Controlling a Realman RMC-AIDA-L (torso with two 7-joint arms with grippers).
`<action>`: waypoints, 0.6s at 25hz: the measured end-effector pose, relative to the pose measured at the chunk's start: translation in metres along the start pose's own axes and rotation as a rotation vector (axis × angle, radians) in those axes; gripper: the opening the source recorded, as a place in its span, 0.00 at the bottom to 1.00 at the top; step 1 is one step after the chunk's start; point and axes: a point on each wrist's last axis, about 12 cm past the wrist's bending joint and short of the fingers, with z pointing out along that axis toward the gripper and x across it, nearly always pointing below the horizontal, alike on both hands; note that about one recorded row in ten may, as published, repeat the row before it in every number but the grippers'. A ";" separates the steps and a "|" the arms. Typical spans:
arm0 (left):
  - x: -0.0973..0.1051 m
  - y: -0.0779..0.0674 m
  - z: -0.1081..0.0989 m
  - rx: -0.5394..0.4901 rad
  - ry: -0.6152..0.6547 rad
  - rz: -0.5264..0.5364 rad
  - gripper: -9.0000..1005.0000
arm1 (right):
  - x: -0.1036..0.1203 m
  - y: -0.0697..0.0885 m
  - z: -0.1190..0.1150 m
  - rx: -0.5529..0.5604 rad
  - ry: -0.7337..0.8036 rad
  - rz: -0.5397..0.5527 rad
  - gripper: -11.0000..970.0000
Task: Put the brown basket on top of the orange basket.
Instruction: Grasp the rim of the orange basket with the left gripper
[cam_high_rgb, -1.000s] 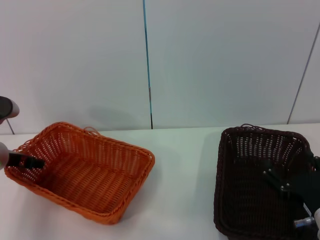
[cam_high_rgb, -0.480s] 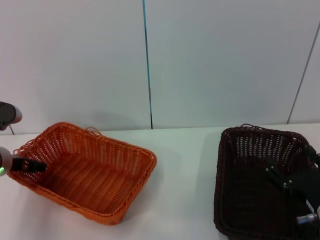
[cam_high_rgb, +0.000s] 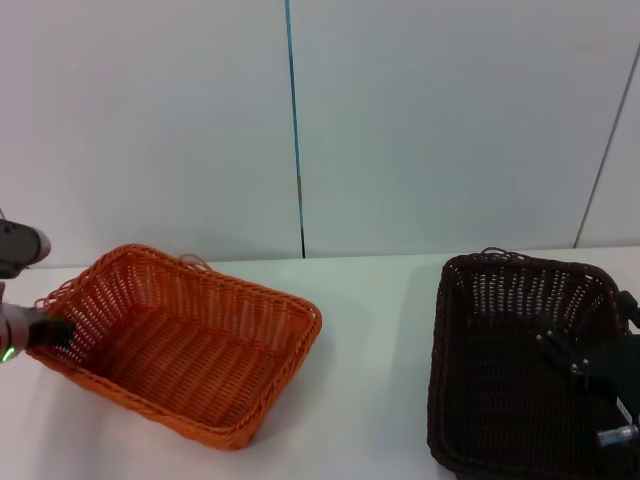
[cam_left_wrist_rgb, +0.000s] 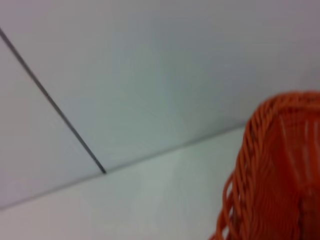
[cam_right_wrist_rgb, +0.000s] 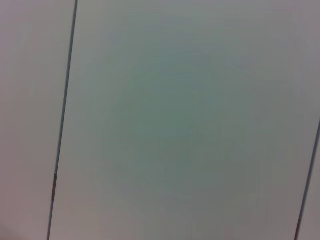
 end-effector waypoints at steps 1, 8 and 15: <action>-0.001 -0.001 0.000 -0.008 -0.015 -0.004 0.58 | 0.000 0.000 0.000 0.000 0.000 0.000 0.95; 0.002 0.003 0.000 -0.022 -0.021 -0.008 0.34 | 0.001 0.001 0.000 -0.005 0.002 0.007 0.95; 0.008 0.011 -0.001 -0.009 0.027 -0.006 0.28 | 0.004 0.001 0.002 -0.003 0.009 0.007 0.95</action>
